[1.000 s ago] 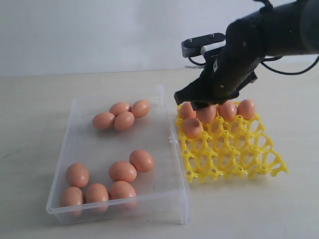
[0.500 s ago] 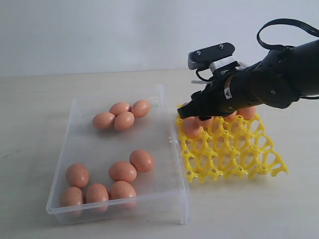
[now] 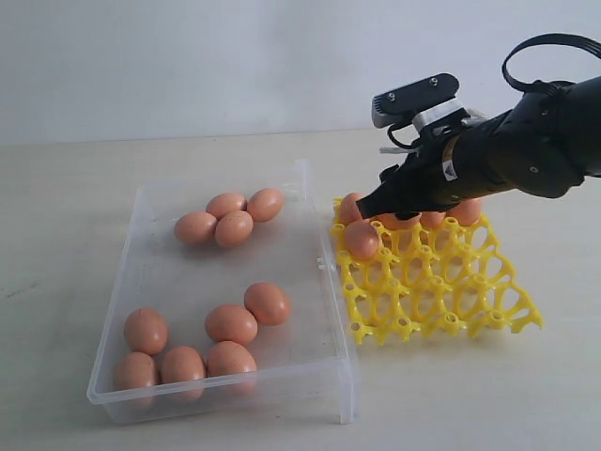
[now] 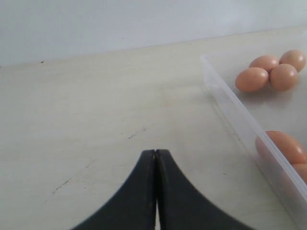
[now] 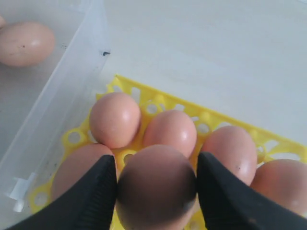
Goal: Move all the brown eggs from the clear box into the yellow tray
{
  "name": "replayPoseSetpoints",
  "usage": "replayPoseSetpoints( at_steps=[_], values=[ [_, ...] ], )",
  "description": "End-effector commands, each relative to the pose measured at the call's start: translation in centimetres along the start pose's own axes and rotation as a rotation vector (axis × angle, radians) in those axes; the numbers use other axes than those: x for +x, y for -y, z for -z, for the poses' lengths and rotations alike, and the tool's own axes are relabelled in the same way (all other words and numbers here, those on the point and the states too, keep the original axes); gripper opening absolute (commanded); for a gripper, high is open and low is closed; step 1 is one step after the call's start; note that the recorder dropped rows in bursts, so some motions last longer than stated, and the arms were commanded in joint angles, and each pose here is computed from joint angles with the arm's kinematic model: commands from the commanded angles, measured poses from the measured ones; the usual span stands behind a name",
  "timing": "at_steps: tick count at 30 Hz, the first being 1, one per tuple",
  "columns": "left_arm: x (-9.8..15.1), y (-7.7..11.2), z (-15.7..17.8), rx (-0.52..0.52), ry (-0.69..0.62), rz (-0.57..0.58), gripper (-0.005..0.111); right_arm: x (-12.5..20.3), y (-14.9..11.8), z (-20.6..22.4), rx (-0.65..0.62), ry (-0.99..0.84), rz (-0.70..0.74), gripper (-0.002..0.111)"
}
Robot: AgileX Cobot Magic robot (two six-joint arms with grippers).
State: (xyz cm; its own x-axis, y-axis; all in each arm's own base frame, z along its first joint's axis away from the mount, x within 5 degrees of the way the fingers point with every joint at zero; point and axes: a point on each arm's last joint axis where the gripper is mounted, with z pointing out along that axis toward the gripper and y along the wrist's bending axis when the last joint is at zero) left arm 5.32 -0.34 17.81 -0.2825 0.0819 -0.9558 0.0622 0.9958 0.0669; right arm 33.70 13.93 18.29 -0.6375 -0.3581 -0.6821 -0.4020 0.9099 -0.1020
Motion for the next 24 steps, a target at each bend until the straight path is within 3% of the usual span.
replayPoseSetpoints(
  at_steps=[1, 11, 20, 24],
  values=[
    [-0.3, 0.0, 0.1, 0.001, 0.019, 0.006, 0.0, 0.2, -0.1, -0.8, -0.023, 0.024, 0.005, 0.0],
    [-0.3, 0.0, 0.1, 0.001, 0.019, 0.006, 0.0, 0.9, -0.3, -2.0, -0.03, -0.007, 0.009, 0.001],
    [-0.3, 0.0, 0.1, 0.001, 0.019, 0.006, 0.0, 1.0, 0.1, -2.0, -0.023, -0.007, 0.064, 0.039],
    [-0.3, 0.0, 0.1, 0.001, 0.019, 0.006, 0.0, 1.0, 0.1, -2.0, -0.021, -0.009, 0.063, 0.043]
  ],
)
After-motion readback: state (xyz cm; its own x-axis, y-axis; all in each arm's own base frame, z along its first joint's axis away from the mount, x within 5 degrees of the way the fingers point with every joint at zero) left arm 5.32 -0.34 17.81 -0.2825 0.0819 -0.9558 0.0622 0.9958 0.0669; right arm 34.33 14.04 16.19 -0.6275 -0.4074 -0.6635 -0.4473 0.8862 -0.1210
